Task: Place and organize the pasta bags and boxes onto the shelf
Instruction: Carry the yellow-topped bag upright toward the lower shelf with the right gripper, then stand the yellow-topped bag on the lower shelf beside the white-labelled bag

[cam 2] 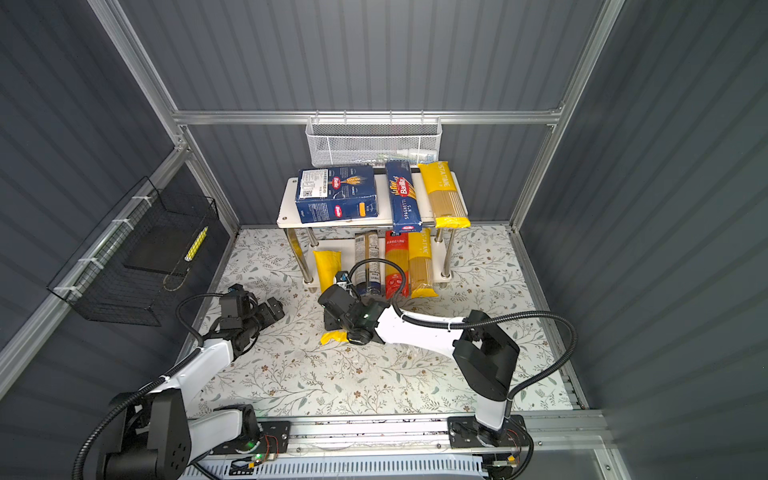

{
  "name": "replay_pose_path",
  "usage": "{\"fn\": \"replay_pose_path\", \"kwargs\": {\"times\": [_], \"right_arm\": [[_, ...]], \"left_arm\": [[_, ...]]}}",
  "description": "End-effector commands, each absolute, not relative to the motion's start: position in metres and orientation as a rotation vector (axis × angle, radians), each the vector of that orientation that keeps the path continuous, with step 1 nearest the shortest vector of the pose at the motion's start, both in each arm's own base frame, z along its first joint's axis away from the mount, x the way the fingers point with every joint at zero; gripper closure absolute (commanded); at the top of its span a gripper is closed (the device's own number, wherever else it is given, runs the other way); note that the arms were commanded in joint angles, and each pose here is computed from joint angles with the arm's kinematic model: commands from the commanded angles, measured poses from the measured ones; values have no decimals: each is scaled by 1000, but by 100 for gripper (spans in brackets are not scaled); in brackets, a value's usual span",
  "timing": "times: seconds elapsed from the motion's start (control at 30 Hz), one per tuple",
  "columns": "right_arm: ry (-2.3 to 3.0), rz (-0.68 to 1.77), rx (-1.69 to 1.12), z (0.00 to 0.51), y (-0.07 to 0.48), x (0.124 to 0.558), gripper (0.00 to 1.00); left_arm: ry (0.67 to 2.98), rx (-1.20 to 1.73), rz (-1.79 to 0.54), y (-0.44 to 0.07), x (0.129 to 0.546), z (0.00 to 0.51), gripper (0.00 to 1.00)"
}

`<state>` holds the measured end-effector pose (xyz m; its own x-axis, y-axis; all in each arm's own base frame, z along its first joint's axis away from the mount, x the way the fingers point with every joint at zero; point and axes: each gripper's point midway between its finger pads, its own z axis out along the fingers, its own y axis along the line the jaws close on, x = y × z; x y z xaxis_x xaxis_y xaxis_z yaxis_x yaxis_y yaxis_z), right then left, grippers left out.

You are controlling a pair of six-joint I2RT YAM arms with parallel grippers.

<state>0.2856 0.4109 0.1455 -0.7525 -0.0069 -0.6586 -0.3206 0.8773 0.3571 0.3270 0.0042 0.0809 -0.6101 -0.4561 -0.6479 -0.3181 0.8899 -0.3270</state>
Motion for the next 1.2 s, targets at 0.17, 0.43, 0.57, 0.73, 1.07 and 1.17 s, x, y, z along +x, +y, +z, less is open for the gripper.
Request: {"fn": "replay_pose_path", "kwargs": {"times": [0.17, 0.43, 0.57, 0.73, 1.07, 1.17], "right_arm": [[2116, 735, -100, 218, 432, 340, 84], [2088, 787, -76, 224, 458, 368, 84], [2069, 797, -34, 220, 462, 384, 83], [2072, 776, -12, 211, 463, 404, 82], [2063, 737, 4, 204, 466, 439, 81], [2061, 729, -1, 202, 470, 446, 80]], "left_arm": [[2263, -546, -223, 7, 325, 81, 0], [2274, -543, -233, 5, 326, 78, 0], [2267, -541, -237, 5, 326, 80, 0], [2262, -538, -248, 3, 325, 81, 0], [2251, -530, -274, 0, 325, 83, 0], [2252, -527, -280, -1, 326, 82, 0]]}}
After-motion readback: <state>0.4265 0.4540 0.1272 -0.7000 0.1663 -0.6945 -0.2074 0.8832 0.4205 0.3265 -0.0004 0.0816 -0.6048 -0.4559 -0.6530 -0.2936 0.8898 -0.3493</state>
